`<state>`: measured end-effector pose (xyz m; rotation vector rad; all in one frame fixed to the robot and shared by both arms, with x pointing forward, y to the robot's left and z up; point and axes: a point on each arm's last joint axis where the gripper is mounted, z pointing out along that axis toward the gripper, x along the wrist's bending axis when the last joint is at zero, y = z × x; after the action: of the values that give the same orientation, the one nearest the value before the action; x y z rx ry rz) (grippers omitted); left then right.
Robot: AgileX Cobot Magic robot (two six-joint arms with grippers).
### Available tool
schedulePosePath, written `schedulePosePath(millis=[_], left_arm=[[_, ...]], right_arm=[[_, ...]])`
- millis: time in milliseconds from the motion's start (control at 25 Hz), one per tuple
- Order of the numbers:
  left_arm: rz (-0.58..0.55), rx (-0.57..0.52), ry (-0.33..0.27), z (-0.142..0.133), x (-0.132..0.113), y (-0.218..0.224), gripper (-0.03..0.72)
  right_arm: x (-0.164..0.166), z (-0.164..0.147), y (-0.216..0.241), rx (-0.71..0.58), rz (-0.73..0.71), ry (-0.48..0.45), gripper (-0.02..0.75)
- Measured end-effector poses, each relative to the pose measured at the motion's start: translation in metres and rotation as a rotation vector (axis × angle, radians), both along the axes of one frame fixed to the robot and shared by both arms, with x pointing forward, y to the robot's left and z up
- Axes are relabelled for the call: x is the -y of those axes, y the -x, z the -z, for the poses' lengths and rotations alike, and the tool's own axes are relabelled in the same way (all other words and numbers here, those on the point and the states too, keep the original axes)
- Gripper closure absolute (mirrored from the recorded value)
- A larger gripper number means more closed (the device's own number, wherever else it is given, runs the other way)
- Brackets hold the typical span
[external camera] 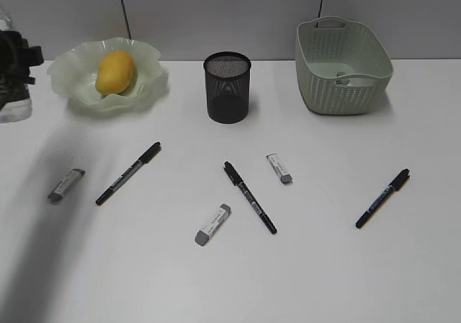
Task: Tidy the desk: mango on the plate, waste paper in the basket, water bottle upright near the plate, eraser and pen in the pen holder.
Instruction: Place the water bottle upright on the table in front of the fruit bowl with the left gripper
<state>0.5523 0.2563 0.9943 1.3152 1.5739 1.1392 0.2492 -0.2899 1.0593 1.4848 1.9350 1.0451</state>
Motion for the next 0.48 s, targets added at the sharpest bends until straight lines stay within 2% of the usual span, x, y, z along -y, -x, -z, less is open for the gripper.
schedulePosePath(millis=[80, 240, 400, 480], left_arm=[[-0.013, 0.024, 0.05, 0.014, 0.003, -0.008, 0.177], [-0.001, 0.104, 0.092, 0.046, 0.008, -0.023, 0.177], [0.022, 0.18, 0.06, 0.068, 0.01, -0.03, 0.177], [0.032, 0.174, 0.052, 0.08, 0.011, -0.032, 0.177]], right_arm=[[0.0, 0.0, 0.0, 0.001, 0.0, 0.0, 0.154], [0.0, 0.0, 0.0, 0.004, 0.0, -0.001, 0.154], [0.0, 0.0, 0.0, 0.004, 0.0, -0.001, 0.154], [0.0, 0.0, 0.0, 0.004, 0.0, -0.001, 0.154]])
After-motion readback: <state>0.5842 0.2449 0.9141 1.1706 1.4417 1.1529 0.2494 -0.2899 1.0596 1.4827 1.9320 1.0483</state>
